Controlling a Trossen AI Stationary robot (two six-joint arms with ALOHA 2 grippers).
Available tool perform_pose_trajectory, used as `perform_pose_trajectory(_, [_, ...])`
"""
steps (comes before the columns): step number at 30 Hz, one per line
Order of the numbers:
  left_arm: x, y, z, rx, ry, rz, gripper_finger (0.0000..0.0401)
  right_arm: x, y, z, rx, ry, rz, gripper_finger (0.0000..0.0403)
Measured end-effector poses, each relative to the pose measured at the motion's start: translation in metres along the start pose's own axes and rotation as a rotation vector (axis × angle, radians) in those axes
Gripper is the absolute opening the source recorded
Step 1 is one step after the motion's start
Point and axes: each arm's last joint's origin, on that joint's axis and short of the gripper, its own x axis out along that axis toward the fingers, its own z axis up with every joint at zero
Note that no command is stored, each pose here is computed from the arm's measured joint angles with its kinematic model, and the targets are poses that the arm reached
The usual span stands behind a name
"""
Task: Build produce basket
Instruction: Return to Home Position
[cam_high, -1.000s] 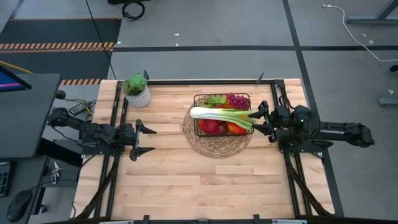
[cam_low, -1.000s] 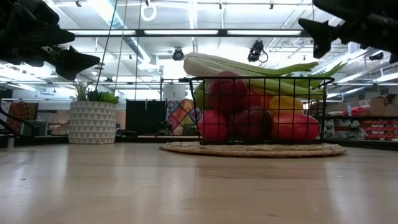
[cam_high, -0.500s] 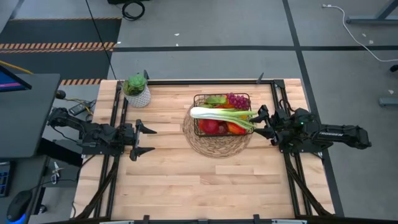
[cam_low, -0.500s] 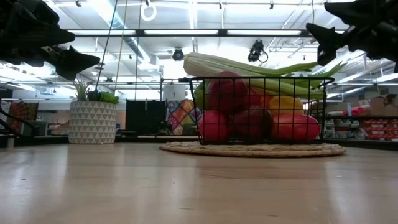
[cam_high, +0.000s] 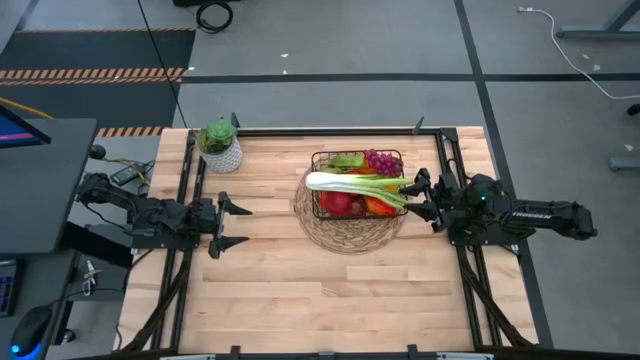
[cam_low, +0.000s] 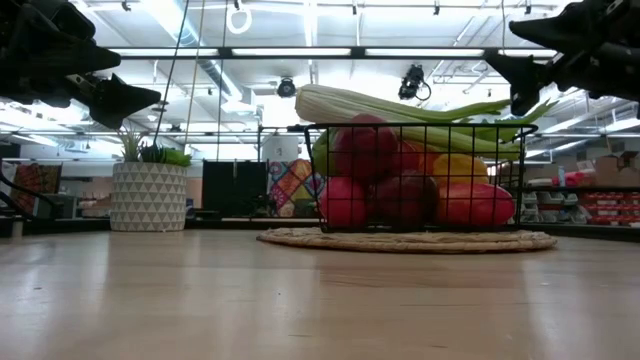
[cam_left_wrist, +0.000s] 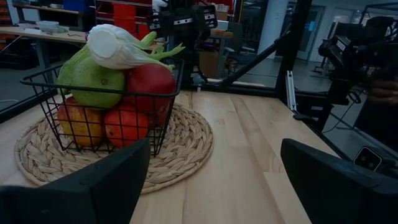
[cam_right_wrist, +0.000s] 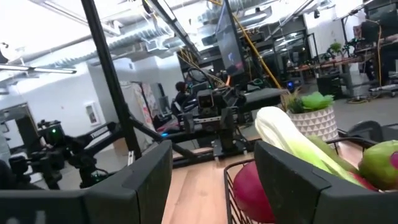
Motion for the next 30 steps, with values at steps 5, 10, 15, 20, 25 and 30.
perform_pose_trajectory(5, [0.0,0.0,-0.0001,0.0,0.0,0.0,0.0369,0.0,0.0001,0.0005,0.065,-0.005,0.001,0.0232])
perform_pose_trajectory(10, [0.0,0.0,0.0001,0.0,0.0,0.0,0.0369,0.0,0.0001,0.0005,0.075,-0.005,0.001,0.0233])
perform_pose_trajectory(15, [0.0,0.0,0.0,0.0,0.0,0.0,0.0369,0.0,0.0002,0.0005,0.074,-0.005,0.001,0.0232])
perform_pose_trajectory(20, [0.0,0.0,0.0,0.0,0.0,0.0,0.0369,0.0,0.0002,0.0005,0.074,-0.005,0.001,0.0233])
perform_pose_trajectory(25, [0.0,0.0,0.0,0.0,0.0,0.0,0.0369,0.0,0.0002,0.0005,0.073,-0.005,0.001,0.0232])
perform_pose_trajectory(30, [0.0,0.0,0.0,0.0,0.0,0.0,0.0369,0.0,0.0002,0.0005,0.073,-0.005,0.001,0.0233])
